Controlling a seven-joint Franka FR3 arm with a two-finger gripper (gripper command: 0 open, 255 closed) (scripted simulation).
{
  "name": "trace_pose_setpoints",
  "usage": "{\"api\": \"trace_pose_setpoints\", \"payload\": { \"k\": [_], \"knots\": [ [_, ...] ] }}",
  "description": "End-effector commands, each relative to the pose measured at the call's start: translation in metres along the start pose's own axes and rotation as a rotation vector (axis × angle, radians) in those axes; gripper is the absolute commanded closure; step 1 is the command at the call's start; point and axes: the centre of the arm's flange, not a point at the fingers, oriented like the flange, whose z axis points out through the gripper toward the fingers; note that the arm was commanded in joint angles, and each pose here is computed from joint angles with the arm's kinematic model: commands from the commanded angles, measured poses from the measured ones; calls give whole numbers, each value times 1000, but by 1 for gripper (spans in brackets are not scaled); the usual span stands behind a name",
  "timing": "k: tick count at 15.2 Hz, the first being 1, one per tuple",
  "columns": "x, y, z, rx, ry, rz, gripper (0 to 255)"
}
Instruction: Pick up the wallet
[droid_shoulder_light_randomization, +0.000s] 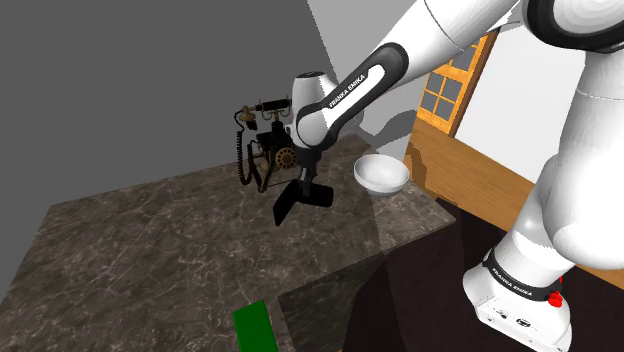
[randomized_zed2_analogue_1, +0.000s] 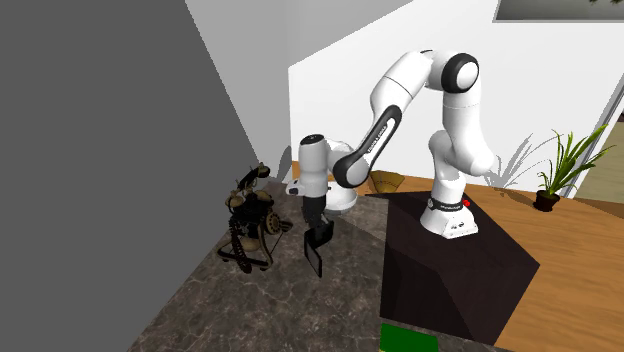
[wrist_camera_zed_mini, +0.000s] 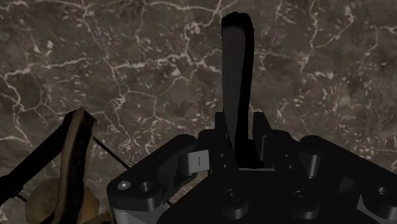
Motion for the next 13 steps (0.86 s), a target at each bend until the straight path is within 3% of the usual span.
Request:
{"api": "trace_pose_setpoints", "payload": {
  "k": [1,13],
  "knots": [
    [1,-1,-11,0,0,0,255],
    [1,-5,-64,0,0,0,255]
  ]
}}
